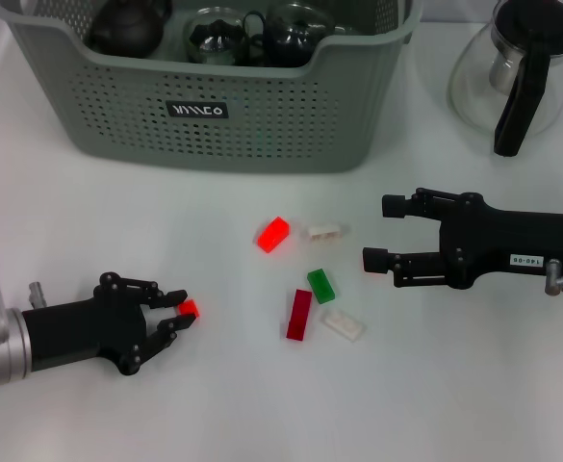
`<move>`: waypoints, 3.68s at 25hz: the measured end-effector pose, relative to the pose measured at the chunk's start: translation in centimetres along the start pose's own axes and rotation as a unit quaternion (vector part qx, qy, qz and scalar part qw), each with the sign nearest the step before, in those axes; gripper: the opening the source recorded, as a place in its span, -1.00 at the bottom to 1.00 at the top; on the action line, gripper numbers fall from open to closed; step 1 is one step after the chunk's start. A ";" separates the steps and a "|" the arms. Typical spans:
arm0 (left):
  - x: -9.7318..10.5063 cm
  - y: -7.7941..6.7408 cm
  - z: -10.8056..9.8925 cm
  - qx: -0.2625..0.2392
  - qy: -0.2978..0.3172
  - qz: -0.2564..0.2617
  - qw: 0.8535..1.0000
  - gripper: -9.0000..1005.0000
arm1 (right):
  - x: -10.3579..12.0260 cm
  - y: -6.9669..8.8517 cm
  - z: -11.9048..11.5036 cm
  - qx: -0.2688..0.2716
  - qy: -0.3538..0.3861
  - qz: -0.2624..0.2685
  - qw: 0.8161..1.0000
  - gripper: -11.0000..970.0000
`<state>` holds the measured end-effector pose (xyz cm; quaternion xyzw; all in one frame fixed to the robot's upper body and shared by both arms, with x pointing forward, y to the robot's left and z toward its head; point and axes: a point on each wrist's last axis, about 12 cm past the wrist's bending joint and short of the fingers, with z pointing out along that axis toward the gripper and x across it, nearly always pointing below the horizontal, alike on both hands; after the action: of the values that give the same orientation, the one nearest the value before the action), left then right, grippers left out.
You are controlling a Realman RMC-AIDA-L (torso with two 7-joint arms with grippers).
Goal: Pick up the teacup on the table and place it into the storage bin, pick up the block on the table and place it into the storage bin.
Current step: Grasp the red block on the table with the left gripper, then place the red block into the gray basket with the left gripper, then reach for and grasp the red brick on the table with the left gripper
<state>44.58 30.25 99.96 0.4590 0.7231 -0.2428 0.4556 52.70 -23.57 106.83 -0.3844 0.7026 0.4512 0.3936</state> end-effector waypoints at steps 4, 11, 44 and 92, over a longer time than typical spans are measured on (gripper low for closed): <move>0.0 0.0 0.0 0.000 0.000 -0.001 1.000 -0.52 | 0.0 0.0 0.0 0.000 0.000 0.000 1.000 0.95; 0.0 0.0 0.0 -0.001 -0.001 -0.002 1.000 -0.57 | 0.0 0.0 0.0 0.000 0.000 0.000 1.000 0.95; -6.5 3.8 -5.9 0.006 -0.239 -0.144 0.960 -0.58 | -0.2 0.0 0.1 -0.004 -0.001 -0.002 1.000 0.95; -19.0 14.2 -3.1 -0.015 -0.235 -0.337 0.912 0.31 | -1.4 -0.2 0.9 -0.016 -0.003 -0.015 1.000 0.95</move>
<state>58.93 30.80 119.14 0.1111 0.7105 -0.4714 0.5105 53.66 -22.49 107.77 -0.3995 0.6887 0.4574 0.3962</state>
